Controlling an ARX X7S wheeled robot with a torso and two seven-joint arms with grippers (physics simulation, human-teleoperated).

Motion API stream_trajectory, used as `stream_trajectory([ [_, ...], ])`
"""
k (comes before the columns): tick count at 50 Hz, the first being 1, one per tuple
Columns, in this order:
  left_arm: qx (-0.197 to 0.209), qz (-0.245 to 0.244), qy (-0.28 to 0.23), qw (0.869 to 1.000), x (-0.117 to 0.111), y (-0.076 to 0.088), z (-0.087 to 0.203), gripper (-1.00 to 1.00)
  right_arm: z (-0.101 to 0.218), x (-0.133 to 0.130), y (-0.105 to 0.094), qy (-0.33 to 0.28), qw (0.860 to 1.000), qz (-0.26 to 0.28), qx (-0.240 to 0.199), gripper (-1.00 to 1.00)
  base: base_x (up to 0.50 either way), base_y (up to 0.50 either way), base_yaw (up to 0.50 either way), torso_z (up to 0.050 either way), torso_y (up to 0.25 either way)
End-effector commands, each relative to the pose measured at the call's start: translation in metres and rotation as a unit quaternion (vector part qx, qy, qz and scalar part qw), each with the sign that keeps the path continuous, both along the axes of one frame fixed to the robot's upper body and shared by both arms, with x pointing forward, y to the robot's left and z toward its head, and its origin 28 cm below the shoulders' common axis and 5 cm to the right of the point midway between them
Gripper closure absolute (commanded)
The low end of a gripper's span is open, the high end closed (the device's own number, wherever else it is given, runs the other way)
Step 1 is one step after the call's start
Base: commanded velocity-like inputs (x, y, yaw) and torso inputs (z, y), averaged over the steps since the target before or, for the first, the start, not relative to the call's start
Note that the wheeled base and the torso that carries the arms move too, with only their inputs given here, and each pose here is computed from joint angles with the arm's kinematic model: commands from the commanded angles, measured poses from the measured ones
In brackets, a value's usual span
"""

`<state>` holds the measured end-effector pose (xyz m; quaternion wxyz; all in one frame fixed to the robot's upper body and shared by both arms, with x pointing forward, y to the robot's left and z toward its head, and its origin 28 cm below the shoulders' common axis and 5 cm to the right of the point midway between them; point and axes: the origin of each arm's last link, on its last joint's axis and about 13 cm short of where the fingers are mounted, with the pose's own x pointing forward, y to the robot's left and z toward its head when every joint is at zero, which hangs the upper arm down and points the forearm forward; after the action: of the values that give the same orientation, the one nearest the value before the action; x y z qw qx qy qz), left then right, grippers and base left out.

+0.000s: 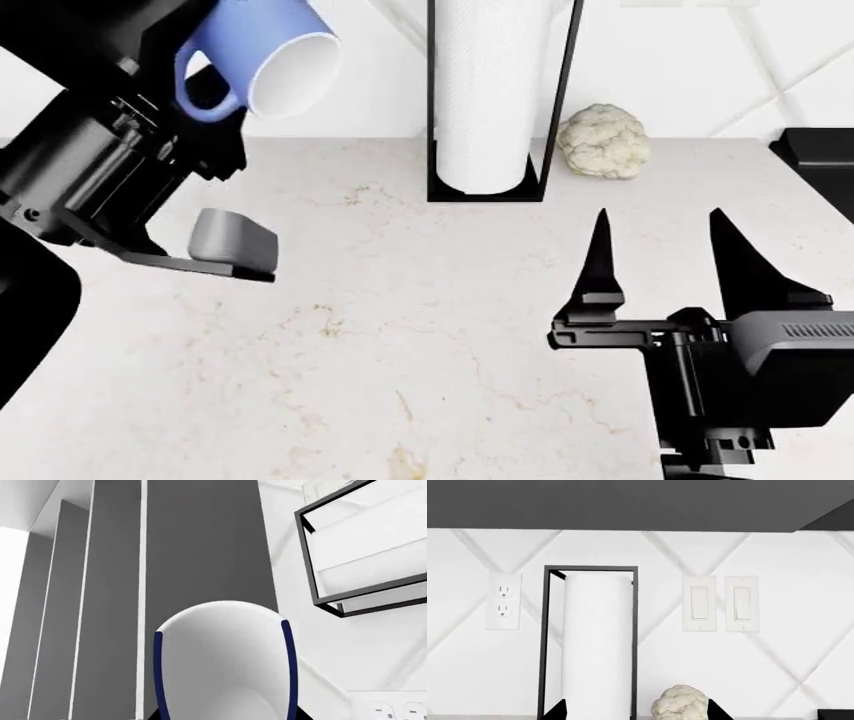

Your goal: A wet mug is on the counter and needs to be dried. Pick it up and place it upside down in the open cabinet.

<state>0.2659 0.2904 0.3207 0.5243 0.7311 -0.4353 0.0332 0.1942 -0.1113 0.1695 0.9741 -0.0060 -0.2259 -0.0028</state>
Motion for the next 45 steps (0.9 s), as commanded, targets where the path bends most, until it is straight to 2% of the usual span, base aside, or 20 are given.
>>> stream_trajectory([
  [1, 0.064, -0.017, -0.04, 0.997, -0.004, -0.004, 0.013, 1.0, 0.0, -0.001, 0.0, 0.0, 1.0, 0.003, 0.002, -1.0, 0.0, 0.0, 0.0, 0.0, 0.0],
  [10, 0.116, -0.017, -0.061, 0.991, -0.003, -0.005, 0.011, 1.0, 0.001, -0.002, 0.001, 0.004, 1.0, 0.015, 0.004, -1.0, 0.0, 0.0, 0.0, 0.0, 0.0],
  [14, 0.148, -0.005, -0.073, 0.986, -0.002, -0.005, 0.011, 1.0, 0.002, -0.002, 0.001, 0.007, 1.0, 0.022, 0.003, -1.0, 0.0, 0.0, 0.0, 0.0, 0.0],
  [19, 0.17, 0.005, -0.098, 0.981, -0.001, -0.005, 0.017, 1.0, 0.002, -0.004, 0.002, 0.015, 0.999, 0.041, 0.006, -1.0, 0.0, 0.0, 0.0, 0.0, 0.0],
  [24, 0.214, -0.009, -0.133, 0.968, 0.0, -0.008, 0.027, 1.0, 0.004, -0.006, 0.004, 0.032, 0.996, 0.083, 0.033, -1.0, 0.0, 0.0, 0.0, 0.0, 0.0],
  [31, 0.258, -0.047, -0.206, 0.943, 0.001, -0.015, 0.042, 1.0, 0.01, -0.01, 0.004, 0.054, 0.989, 0.127, 0.06, -1.0, 0.0, 0.0, 0.0, 0.0, 0.0],
  [39, 0.28, -0.078, -0.243, 0.925, -0.002, -0.021, 0.046, 1.0, 0.021, -0.015, 0.006, 0.072, 0.981, 0.166, 0.066, -1.0, 0.0, 0.0, 0.0, 0.0, 0.0],
  [45, 0.301, -0.101, -0.267, 0.91, -0.006, -0.023, 0.046, 1.0, 0.03, -0.019, 0.008, 0.09, 0.975, 0.196, 0.053, -1.0, 0.0, 0.0, 0.0, 0.0, 0.0],
])
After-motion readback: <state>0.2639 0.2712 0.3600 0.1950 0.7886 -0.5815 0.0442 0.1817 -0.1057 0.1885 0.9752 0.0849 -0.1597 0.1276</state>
